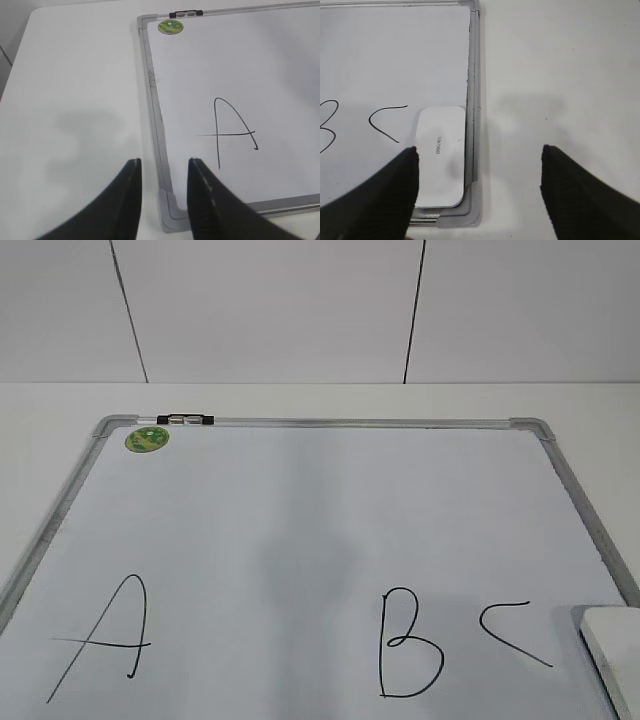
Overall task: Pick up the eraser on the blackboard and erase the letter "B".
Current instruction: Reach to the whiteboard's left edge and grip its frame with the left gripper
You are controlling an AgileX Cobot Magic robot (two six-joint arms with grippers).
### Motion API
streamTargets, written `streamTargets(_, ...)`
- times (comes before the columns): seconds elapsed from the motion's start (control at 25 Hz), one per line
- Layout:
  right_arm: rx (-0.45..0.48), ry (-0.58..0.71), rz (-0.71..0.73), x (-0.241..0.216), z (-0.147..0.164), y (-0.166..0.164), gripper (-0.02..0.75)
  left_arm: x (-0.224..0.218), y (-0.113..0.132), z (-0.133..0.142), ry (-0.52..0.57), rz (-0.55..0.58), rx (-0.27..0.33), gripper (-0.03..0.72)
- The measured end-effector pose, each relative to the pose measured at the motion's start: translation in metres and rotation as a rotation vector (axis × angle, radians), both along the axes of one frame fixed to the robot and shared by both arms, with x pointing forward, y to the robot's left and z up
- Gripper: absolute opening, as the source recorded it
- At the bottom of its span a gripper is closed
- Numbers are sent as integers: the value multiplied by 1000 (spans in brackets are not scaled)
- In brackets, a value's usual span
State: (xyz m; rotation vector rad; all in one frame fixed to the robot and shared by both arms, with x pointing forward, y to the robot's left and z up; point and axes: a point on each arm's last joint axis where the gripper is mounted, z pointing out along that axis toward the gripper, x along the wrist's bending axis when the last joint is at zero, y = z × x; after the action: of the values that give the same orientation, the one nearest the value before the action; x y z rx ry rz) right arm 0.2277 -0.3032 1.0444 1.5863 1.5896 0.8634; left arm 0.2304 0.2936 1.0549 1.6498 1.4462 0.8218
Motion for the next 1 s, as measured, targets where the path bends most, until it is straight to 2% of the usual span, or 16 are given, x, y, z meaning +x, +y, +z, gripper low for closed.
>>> streamTargets(0.76, 0, 13, -1, -1, 0, 0, 585, 0, 0, 0, 0, 0, 0, 235)
streamTargets(1.0, 0, 32, -2, -9, 12, 0, 585, 0, 0, 0, 0, 0, 0, 235)
